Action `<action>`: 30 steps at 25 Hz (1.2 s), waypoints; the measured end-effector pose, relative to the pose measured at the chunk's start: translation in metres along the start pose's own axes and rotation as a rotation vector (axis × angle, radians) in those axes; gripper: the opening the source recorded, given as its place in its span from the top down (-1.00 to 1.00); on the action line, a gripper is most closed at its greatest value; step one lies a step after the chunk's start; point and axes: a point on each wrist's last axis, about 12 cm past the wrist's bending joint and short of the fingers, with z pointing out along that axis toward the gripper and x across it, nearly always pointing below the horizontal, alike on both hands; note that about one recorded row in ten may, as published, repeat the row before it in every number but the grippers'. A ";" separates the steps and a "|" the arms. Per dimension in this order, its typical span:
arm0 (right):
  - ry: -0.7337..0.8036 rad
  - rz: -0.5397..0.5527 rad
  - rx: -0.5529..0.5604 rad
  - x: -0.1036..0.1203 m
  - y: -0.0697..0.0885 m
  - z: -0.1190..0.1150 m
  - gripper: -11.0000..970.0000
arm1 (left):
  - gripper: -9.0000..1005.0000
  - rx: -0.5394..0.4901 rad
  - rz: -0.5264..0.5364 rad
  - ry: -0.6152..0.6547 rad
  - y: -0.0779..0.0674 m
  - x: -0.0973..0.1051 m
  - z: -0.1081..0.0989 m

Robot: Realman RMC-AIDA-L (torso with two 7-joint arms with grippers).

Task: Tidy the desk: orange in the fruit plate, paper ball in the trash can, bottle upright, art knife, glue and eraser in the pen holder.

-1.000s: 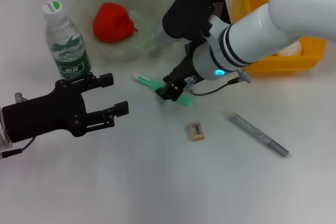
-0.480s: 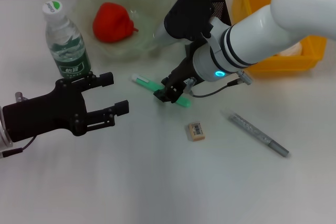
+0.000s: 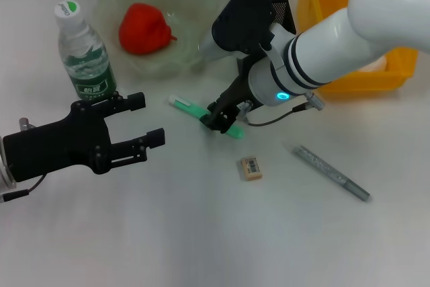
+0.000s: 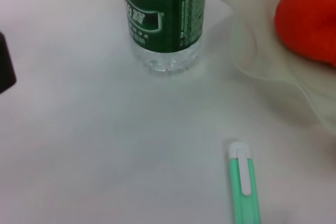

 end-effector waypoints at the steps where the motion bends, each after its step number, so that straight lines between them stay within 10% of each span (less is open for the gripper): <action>1: 0.001 0.000 0.000 0.000 0.000 0.000 0.53 | -0.57 0.001 0.000 -0.001 0.000 0.000 0.000; 30: -0.126 0.017 -0.077 0.006 -0.003 -0.033 0.64 | -0.57 -0.030 0.029 -0.001 0.007 -0.009 -0.010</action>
